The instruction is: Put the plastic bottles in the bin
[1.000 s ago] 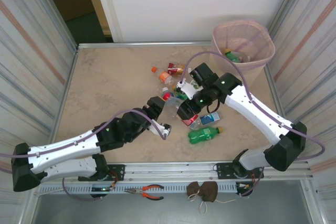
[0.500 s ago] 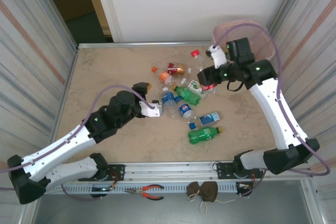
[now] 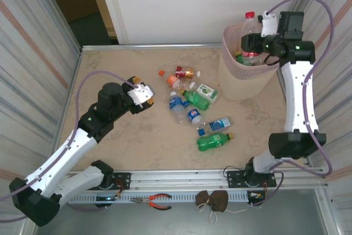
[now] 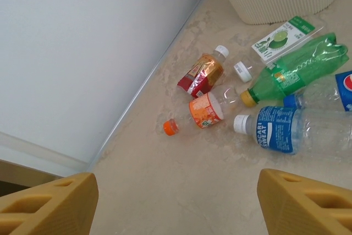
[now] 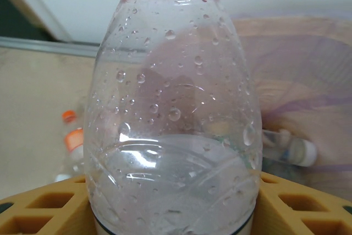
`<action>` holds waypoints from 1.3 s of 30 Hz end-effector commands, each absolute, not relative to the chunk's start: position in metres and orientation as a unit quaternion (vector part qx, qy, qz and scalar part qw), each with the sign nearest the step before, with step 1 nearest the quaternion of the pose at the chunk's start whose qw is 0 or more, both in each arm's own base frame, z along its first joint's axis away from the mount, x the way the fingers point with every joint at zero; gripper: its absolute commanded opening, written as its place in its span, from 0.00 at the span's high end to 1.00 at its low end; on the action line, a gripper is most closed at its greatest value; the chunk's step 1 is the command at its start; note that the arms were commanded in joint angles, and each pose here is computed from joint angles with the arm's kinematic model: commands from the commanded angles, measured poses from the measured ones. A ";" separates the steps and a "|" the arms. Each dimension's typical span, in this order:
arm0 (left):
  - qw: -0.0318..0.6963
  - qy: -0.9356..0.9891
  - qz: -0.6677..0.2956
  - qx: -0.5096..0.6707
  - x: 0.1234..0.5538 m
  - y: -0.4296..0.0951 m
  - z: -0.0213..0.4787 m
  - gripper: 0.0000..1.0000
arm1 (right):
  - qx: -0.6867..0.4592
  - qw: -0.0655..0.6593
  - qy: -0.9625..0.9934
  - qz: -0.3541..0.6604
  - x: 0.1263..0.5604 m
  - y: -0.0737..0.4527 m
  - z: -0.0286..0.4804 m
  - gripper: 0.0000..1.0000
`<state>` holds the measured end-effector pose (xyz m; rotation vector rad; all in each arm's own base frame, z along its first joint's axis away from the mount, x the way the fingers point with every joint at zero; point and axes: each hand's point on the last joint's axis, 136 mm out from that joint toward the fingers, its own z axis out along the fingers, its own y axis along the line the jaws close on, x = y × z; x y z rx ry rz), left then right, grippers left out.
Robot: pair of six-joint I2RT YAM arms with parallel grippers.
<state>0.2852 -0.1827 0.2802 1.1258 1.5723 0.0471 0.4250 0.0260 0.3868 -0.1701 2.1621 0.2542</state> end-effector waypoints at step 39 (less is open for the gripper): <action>0.563 0.677 -0.021 0.474 0.290 -0.190 0.271 0.21 | -0.037 0.201 0.979 -0.016 0.466 -0.057 0.180 0.25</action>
